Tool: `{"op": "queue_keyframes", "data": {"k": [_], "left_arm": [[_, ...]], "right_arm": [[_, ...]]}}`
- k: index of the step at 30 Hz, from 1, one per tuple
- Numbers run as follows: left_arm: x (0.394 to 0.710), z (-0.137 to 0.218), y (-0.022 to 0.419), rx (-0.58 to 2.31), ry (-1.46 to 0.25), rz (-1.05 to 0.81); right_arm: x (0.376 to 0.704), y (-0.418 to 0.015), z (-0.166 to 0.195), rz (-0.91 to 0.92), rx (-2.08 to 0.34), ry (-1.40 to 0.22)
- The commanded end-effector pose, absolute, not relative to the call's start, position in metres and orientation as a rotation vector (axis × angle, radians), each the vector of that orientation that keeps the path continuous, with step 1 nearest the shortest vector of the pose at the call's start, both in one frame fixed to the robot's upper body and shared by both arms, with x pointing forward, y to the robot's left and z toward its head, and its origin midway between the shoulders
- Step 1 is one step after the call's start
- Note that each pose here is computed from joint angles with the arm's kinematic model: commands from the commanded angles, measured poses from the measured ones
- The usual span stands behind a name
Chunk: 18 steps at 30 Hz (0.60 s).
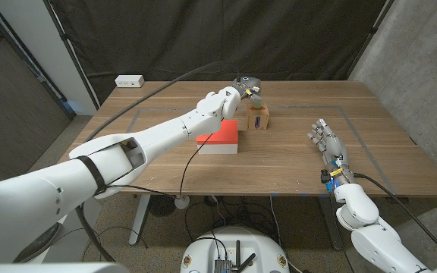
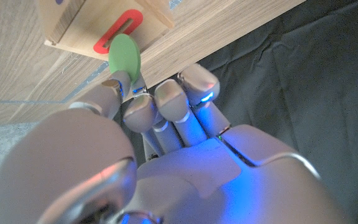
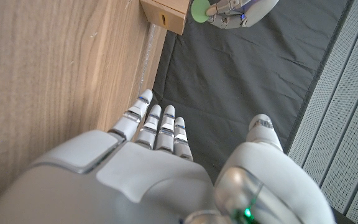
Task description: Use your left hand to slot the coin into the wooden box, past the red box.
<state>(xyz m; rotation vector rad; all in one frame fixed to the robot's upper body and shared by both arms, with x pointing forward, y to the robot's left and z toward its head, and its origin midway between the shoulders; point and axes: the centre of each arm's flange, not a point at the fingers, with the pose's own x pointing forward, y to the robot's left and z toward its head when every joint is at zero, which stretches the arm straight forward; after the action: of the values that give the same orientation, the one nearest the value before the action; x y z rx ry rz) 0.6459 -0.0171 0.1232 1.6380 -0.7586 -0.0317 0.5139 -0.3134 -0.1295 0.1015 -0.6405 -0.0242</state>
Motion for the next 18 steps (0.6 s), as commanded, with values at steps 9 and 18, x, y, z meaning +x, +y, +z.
{"op": "queue_keyframes", "data": {"k": [9, 18], "left_arm": [[0.6524, 0.1195, -0.0198, 1.656, -0.784, -0.05], [0.6534, 0.1188, -0.0206, 1.659, -0.784, -0.054]], "right_arm": [[0.5158, -0.313, -0.1327, -0.028, 0.104, -0.634], [0.5178, -0.3113, -0.1328, -0.023, 0.104, -0.631]]}}
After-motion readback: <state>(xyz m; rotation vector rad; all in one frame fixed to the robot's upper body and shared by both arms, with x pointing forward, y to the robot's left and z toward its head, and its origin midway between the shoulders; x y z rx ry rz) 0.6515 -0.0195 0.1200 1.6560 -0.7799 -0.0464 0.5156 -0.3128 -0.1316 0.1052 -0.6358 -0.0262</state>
